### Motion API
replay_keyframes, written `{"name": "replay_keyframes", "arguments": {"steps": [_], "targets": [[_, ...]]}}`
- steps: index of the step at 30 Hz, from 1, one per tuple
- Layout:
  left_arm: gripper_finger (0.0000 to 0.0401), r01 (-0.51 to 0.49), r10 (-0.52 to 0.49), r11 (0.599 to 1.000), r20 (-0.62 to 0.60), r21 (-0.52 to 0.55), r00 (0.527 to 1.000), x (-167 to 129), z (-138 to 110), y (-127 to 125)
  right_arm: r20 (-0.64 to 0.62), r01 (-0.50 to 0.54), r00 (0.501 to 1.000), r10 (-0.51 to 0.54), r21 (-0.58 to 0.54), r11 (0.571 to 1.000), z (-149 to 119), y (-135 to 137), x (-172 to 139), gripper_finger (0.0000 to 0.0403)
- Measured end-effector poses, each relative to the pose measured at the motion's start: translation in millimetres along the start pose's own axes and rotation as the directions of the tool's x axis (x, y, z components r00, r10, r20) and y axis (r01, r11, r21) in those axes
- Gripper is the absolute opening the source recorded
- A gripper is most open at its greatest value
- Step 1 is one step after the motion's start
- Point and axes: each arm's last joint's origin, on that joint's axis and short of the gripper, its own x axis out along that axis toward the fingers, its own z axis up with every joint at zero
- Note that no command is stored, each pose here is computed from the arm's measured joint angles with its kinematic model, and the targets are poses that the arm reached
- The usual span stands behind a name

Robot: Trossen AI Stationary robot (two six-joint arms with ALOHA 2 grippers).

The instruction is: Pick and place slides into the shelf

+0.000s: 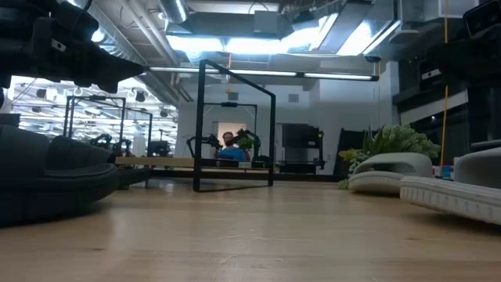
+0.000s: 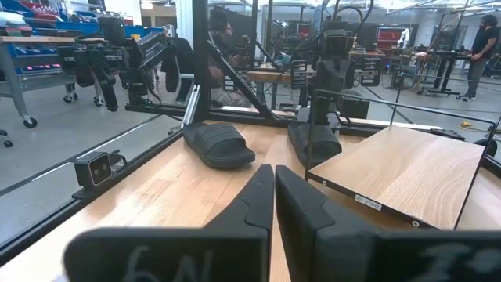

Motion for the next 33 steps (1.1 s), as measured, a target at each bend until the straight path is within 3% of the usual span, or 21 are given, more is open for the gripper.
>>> {"name": "replay_keyframes", "arguments": {"steps": [30,33], "targets": [[0.0000,0.000,0.000,1.000,0.000,0.000,1.000,0.0,-0.1,0.0,0.000,0.000,1.000,0.000,0.000,1.000,0.1,0.0,0.0,0.0019],[0.0000,0.000,0.000,1.000,-0.001,0.000,1.000,0.0,-0.1,0.0,0.000,0.001,1.000,-0.001,-0.050,0.999,0.0,0.0,0.0,0.0019]]}}
